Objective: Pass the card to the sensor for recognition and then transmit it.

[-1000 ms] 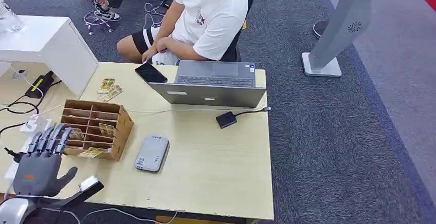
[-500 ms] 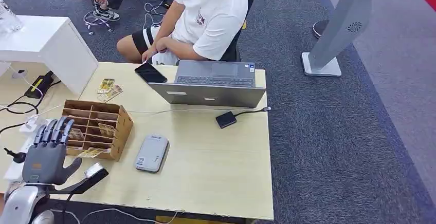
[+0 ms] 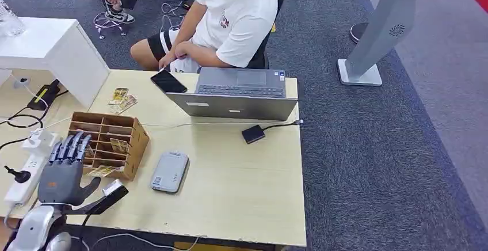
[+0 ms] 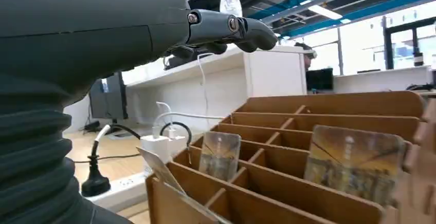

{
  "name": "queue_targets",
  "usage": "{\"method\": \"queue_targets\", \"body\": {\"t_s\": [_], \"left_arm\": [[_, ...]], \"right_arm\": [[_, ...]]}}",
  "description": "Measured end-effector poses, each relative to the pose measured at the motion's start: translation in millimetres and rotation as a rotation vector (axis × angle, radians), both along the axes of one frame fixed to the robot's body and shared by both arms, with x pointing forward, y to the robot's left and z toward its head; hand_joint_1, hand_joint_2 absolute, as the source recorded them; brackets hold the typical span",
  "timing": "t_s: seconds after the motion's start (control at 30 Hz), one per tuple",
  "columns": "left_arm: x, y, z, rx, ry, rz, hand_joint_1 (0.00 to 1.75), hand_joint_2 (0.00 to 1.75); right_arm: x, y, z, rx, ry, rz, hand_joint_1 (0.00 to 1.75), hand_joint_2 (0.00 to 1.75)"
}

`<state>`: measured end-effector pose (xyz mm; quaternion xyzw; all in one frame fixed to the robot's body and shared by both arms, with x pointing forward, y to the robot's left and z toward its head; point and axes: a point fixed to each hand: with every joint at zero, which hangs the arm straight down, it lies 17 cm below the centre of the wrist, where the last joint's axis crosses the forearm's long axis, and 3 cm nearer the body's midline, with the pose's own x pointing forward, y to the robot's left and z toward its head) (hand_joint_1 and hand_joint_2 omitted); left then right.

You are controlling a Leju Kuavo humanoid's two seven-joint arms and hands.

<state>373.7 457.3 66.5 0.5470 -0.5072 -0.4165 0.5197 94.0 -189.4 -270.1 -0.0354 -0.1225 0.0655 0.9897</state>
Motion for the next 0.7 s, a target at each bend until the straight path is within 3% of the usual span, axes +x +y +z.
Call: {"method": "queue_targets", "body": {"t_s": [0.7], "left_arm": [[1, -16, -6, -0.02, 0.007, -0.017, 0.0, 1.75]], "right_arm": [[-1, -1, 0, -0.004, 0.007, -0.001, 0.0, 1.75]]}}
